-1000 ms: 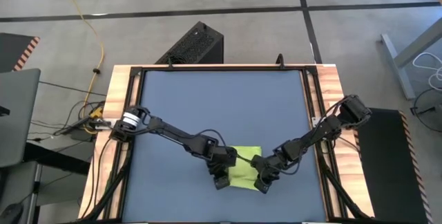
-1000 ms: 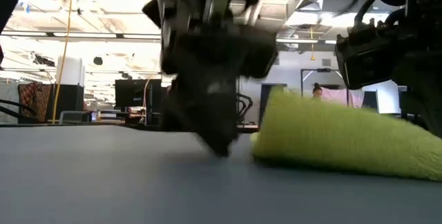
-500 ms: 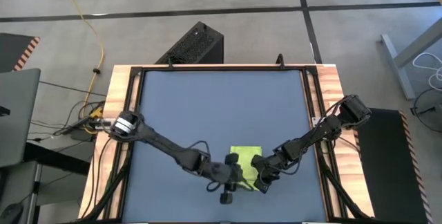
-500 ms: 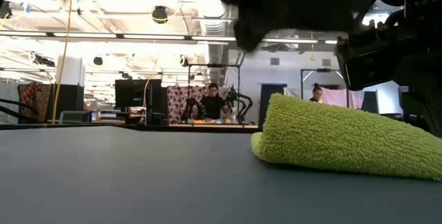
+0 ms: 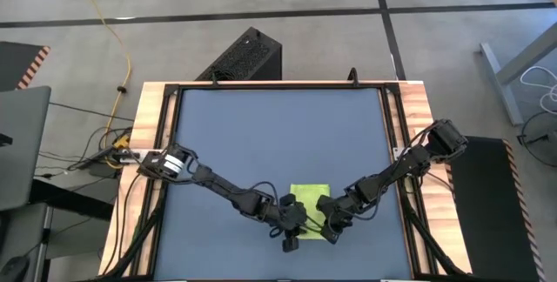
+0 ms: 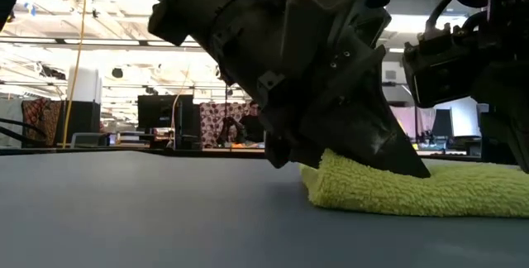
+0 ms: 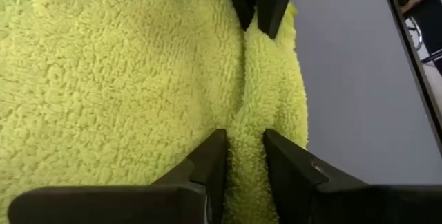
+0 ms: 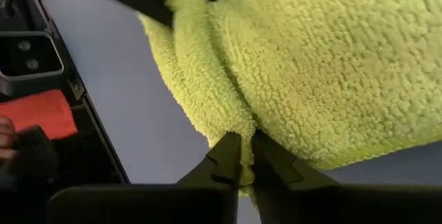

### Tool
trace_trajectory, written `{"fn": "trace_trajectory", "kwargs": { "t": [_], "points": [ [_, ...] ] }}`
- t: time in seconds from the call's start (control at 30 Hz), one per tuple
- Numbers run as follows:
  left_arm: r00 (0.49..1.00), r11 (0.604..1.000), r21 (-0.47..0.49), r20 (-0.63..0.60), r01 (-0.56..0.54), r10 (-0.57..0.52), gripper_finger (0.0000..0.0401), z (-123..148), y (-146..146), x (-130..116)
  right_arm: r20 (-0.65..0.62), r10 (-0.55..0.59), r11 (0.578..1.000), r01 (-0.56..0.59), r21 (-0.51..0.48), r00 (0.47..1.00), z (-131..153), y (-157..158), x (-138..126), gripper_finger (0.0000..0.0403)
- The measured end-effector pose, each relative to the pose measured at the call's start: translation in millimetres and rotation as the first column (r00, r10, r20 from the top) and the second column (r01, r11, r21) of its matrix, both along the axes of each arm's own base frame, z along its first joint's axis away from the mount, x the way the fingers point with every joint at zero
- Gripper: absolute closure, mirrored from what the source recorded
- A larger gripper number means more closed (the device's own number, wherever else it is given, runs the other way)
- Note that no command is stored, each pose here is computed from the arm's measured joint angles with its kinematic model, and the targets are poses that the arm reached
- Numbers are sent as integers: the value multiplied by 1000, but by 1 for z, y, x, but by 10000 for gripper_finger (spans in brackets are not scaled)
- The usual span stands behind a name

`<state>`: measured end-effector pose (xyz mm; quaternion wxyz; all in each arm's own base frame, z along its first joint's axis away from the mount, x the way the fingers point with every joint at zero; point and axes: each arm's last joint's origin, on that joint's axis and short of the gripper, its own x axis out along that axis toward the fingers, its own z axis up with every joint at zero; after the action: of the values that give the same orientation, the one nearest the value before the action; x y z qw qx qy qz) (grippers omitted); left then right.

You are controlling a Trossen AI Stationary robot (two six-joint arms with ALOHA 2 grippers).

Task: Roll towel into tight, uniform cylinder
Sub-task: Roll the green towel

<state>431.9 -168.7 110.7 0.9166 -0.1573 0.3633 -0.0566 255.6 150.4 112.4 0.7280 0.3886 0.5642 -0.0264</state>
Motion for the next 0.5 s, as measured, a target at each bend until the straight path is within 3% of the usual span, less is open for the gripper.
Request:
{"fn": "trace_trajectory", "kwargs": {
  "t": [0.3,0.5],
  "points": [
    [999,1000,4,-38,-11,12,314,-3,0,-2,-47,-40,993,45,105,998,6,-5,3,282],
    [998,1000,2,-57,-20,20,314,-4,1,-3,-43,-58,992,62,112,997,26,-8,-5,267]
  ]
}}
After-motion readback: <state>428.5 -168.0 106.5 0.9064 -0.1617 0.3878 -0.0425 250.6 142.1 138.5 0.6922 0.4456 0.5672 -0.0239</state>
